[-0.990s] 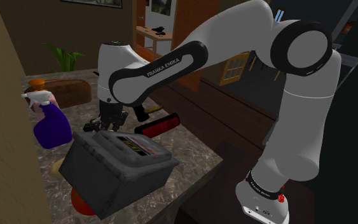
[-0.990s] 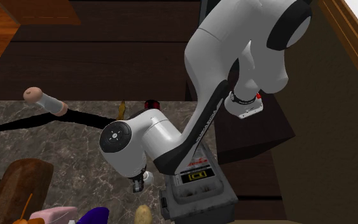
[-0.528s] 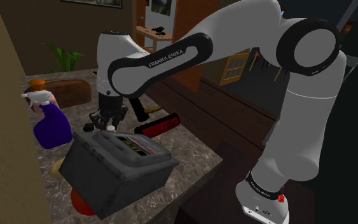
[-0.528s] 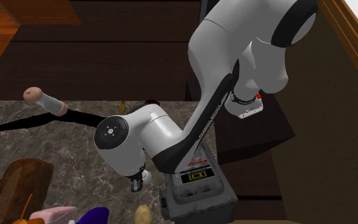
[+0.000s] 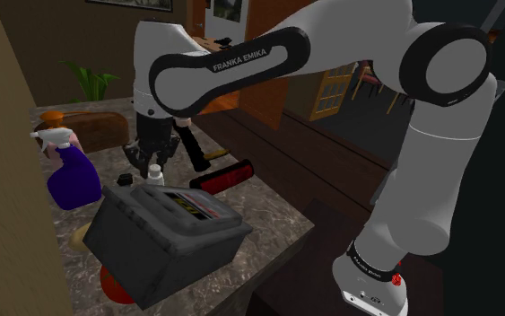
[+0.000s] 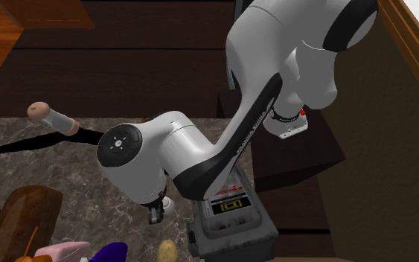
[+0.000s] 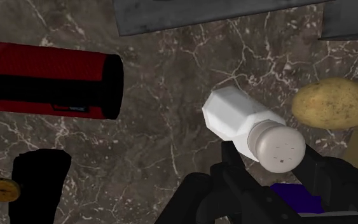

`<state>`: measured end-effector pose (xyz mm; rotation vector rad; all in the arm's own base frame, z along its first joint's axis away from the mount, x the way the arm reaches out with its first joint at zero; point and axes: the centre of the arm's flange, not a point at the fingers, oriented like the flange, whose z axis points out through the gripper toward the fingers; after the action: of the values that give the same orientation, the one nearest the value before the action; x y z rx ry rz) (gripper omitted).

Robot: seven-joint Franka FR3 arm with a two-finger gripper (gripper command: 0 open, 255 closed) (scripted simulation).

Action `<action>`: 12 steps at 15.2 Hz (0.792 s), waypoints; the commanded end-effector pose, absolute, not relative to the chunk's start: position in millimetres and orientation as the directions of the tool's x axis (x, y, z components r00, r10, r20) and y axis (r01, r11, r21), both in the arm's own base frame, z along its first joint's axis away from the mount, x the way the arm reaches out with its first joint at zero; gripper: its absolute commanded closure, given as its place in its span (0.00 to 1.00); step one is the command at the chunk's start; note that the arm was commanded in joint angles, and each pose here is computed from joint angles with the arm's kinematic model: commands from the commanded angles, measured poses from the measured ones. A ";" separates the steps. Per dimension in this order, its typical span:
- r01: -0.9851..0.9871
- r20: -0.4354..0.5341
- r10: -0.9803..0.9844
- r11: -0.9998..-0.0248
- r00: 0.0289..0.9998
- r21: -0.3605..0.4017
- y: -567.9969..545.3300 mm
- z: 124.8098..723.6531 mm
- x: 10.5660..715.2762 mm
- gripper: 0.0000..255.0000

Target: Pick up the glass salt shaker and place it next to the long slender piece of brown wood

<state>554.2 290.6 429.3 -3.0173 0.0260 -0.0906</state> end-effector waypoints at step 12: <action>-0.013 0.058 -0.021 -0.992 0.998 -0.123 291.6 497.6 553.9 1.00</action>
<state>553.4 290.4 491.5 -3.0173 0.0259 -0.0904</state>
